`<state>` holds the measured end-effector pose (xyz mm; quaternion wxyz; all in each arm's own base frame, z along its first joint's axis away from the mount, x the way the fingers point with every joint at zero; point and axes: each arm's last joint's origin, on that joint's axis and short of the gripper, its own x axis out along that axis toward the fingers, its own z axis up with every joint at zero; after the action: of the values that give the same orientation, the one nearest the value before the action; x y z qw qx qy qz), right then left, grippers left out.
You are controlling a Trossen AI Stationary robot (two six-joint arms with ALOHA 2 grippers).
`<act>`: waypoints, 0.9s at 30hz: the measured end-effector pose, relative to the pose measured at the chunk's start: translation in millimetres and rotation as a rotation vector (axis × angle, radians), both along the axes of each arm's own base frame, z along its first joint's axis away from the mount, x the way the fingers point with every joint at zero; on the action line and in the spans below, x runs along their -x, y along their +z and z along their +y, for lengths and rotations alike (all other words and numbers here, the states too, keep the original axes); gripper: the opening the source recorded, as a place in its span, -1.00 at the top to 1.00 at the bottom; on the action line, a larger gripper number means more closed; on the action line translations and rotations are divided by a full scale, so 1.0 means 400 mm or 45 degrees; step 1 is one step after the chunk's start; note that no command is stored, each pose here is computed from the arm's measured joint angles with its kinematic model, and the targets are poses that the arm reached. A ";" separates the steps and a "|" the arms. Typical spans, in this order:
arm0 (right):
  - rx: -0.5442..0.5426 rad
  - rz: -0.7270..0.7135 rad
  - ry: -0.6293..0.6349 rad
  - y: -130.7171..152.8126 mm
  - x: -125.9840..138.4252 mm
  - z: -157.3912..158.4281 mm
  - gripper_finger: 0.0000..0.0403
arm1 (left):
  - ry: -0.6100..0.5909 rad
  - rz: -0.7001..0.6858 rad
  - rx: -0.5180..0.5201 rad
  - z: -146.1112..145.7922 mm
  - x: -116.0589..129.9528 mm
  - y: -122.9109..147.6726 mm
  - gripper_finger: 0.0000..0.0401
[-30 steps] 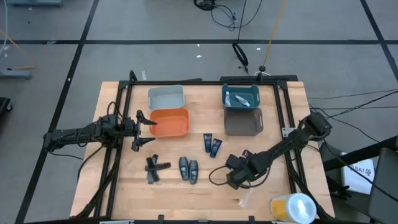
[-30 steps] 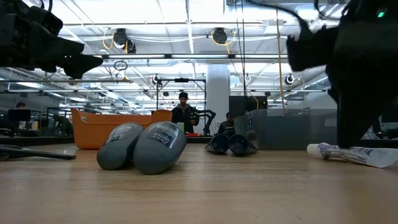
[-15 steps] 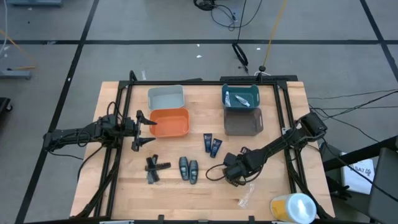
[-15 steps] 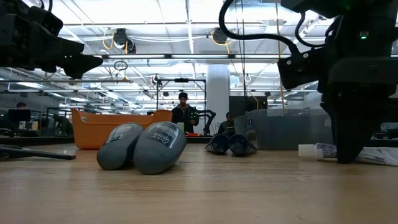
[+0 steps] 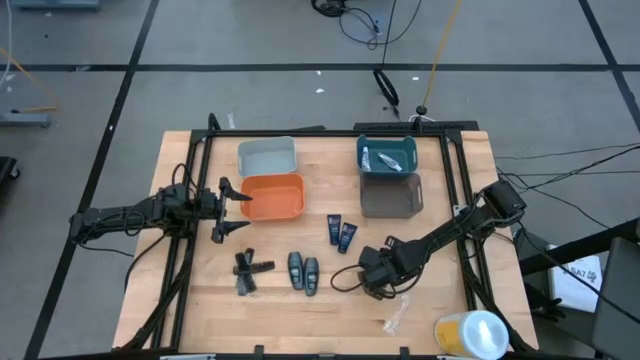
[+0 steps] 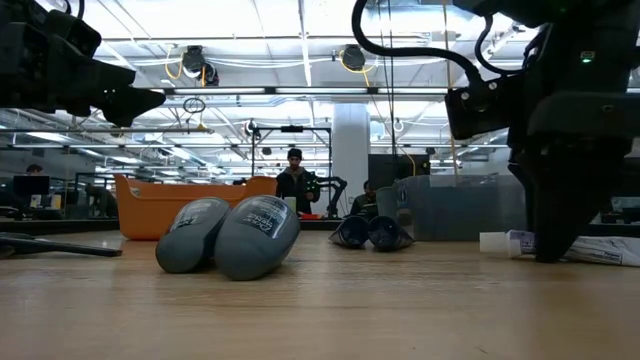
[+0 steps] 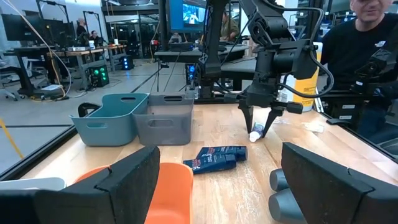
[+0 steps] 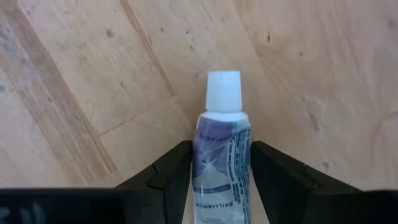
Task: Pick & Place Travel size toiletries
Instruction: Put the white toothpaste into the blue bin
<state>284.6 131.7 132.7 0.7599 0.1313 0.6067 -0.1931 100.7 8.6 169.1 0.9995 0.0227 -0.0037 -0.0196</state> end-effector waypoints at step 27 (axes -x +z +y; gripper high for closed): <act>-0.035 -0.027 -0.010 0.000 -0.007 0.002 0.30 | 0.000 0.000 0.000 0.000 0.000 0.000 -0.64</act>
<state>287.5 132.5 132.7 0.7635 0.1461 0.6007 -0.1865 100.7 8.6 169.1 0.9995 0.0227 -0.0036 -0.0194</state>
